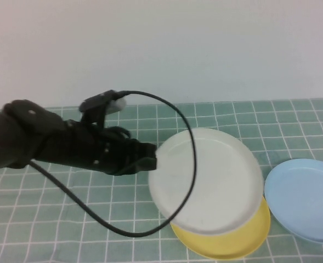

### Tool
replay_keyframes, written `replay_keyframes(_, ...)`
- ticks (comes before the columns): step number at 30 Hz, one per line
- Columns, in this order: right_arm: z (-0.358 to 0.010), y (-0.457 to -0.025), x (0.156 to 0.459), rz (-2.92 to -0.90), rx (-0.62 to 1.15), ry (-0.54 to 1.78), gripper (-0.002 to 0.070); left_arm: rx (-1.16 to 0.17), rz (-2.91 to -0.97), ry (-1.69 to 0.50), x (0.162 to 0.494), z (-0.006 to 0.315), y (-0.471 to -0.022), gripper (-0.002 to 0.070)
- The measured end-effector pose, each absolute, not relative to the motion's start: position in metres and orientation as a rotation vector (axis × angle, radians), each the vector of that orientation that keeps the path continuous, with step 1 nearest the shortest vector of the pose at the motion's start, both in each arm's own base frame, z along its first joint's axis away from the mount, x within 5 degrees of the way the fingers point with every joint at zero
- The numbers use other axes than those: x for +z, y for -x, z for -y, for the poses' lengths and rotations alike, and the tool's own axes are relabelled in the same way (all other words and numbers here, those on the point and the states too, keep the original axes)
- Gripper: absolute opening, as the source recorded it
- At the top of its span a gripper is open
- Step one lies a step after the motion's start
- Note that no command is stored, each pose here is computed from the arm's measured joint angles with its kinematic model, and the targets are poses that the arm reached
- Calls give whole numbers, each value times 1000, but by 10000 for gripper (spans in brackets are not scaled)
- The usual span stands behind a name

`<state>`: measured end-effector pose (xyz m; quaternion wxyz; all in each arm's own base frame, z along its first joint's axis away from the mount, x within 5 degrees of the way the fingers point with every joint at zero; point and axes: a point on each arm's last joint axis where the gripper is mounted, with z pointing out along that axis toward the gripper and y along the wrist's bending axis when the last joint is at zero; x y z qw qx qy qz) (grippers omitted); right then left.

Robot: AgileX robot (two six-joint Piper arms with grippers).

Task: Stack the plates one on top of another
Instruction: Place the white plate on the yellow plate

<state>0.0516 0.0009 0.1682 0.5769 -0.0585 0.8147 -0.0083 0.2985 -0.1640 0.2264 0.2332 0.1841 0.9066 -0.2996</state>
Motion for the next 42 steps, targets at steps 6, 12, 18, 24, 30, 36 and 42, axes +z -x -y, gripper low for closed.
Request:
replay_keyframes(6, -1, -52, 168, -1907, -19, 137, -2, -857, -2551, -531, 209, 190, -304, 4)
replay_keyframes(12, -1, -52, 168, -1907, -19, 137, -2, -863, -2633, -517, 186, 196, -310, 5)
replay_keyframes(18, -1, -52, 168, -1907, -19, 137, -2, -850, -2675, -515, 171, 197, -312, 6)
replay_keyframes(24, -1, -52, 168, -1907, -19, 137, -2, -845, -2664, -498, 172, 197, -315, 153)
replay_keyframes(30, -1, -52, 168, -1907, -19, 137, -2, -876, -2663, -450, 173, 198, -315, 318)
replay_keyframes(36, -1, -52, 168, -1907, -19, 137, -2, -898, -2655, -432, 177, 199, -315, 134)
replay_keyframes(42, -1, -52, 168, -1907, -19, 137, -2, -975, -2651, -489, 193, 200, -305, 12)
